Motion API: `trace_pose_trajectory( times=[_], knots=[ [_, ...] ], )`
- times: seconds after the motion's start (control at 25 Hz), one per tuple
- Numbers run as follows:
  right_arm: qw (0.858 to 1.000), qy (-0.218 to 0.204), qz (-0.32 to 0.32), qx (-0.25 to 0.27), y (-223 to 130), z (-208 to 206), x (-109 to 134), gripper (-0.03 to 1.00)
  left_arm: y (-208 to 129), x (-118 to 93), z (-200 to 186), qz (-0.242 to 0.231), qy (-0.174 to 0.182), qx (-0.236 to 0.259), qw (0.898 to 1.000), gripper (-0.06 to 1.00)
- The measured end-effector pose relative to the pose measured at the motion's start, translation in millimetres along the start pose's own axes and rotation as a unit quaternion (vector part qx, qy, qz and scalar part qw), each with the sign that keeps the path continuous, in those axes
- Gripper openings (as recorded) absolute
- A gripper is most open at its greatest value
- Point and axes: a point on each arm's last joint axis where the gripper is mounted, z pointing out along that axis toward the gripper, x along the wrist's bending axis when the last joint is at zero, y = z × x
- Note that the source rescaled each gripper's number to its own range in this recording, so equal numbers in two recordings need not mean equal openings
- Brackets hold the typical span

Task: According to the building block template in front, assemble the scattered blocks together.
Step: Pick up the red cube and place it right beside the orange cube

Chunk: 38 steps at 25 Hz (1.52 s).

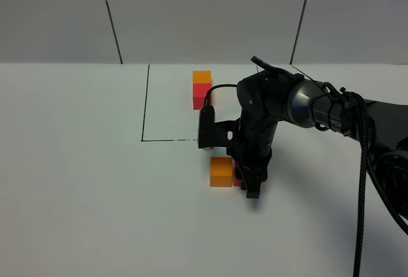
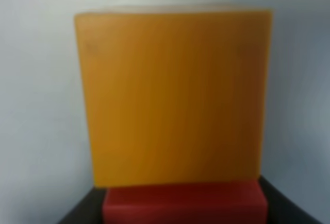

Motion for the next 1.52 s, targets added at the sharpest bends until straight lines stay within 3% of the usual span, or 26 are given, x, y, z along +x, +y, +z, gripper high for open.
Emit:
trace_pose_trajectory(
  times=[1.52],
  knots=[
    [1.000,0.008,-0.026,-0.001,8.0,2.2,4.6,0.01,0.0,0.0,0.0,0.000,0.000,0.000,1.000,0.90]
  ],
)
